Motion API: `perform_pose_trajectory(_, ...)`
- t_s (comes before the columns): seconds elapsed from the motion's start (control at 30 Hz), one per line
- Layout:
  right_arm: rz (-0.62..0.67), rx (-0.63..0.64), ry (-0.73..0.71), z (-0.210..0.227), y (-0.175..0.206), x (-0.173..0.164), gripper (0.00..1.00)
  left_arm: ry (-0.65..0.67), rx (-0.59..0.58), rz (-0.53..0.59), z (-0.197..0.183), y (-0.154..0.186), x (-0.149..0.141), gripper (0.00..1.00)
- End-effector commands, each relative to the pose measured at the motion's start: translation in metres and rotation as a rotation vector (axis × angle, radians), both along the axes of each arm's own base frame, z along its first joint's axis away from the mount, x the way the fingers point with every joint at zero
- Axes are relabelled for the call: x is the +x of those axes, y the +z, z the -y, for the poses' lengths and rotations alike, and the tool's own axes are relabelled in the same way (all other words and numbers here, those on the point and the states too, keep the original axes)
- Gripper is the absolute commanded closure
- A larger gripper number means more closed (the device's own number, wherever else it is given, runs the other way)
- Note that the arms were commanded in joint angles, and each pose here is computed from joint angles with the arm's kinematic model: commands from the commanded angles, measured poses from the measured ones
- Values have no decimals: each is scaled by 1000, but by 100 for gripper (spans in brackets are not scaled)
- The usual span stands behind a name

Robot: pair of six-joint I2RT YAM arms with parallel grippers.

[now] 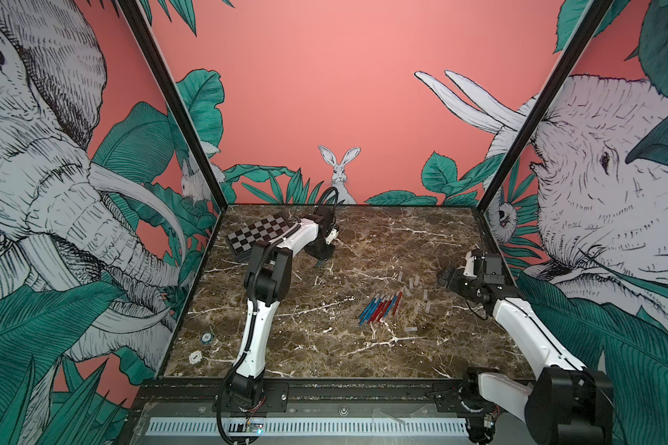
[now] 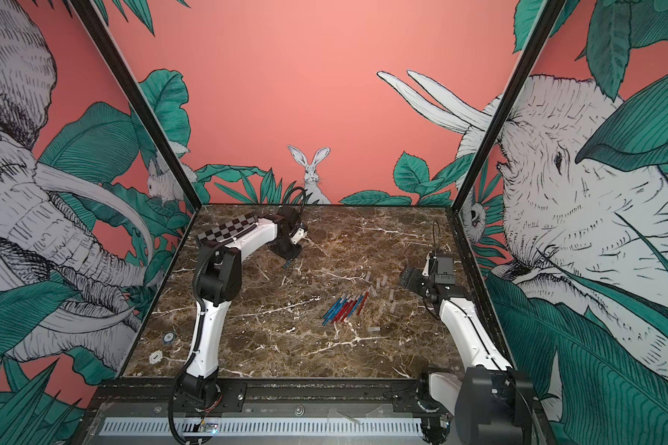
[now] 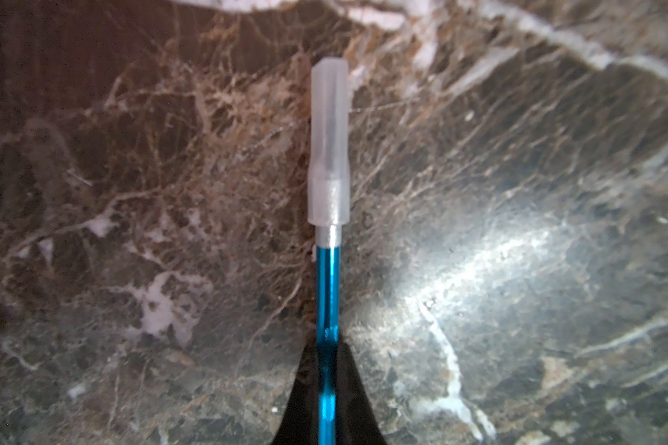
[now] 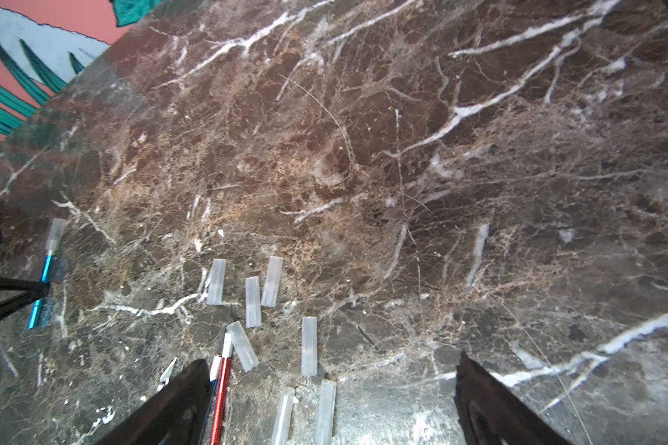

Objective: Remove protective caps from carving knives
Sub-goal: Pick up the carving knife from the center of the board.

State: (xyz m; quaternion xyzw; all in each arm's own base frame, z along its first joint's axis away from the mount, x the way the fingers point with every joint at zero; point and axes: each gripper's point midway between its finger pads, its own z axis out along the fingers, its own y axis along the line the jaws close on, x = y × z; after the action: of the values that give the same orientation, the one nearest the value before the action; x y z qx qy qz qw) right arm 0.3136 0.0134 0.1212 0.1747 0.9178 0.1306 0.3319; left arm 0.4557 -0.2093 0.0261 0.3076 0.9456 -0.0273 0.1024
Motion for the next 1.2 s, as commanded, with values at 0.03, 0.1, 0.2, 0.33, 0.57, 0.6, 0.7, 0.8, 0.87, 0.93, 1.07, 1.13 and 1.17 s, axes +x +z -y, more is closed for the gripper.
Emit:
perform_pose_trajectory(0.03, 58, 30, 41, -14, 14, 4, 6, -4, -80, -54, 13, 14, -20, 100)
perform_pose_trajectory(0.1, 70, 51, 52, -21, 17, 7, 7, -6, -142, -42, 24, 30, -23, 99)
perform_pose_trajectory(0.2, 88, 111, 86, -39, 19, 16, 10, -8, -253, -30, 42, 55, -33, 99)
perform_pose_trajectory(0.33, 89, 135, 175, -72, 25, 29, 14, -23, -332, -4, 60, 81, -50, 99)
perform_pose_trajectory(0.57, 82, 177, 284, -128, 23, 45, 17, -71, -421, -25, 93, 100, -81, 99)
perform_pose_trajectory(0.6, 74, 182, 292, -134, 20, 46, 17, -74, -428, -29, 96, 100, -84, 99)
perform_pose_trajectory(0.7, 69, 206, 303, -147, 13, 46, 17, -67, -468, -51, 102, 101, -92, 99)
perform_pose_trajectory(0.8, 58, 221, 306, -155, 5, 45, 17, -74, -486, -70, 108, 100, -102, 99)
perform_pose_trajectory(0.87, 53, 225, 318, -161, 2, 45, 17, -84, -485, -78, 111, 99, -108, 99)
perform_pose_trajectory(0.93, 49, 224, 330, -167, 2, 45, 17, -87, -483, -88, 115, 97, -115, 99)
perform_pose_trajectory(1.07, 40, 235, 341, -174, -2, 46, 16, -96, -499, -104, 126, 93, -129, 99)
perform_pose_trajectory(1.13, 39, 242, 343, -178, -5, 46, 16, -102, -535, -119, 134, 95, -134, 99)
perform_pose_trajectory(1.17, 40, 246, 342, -179, -6, 47, 16, -106, -544, -120, 138, 96, -136, 99)
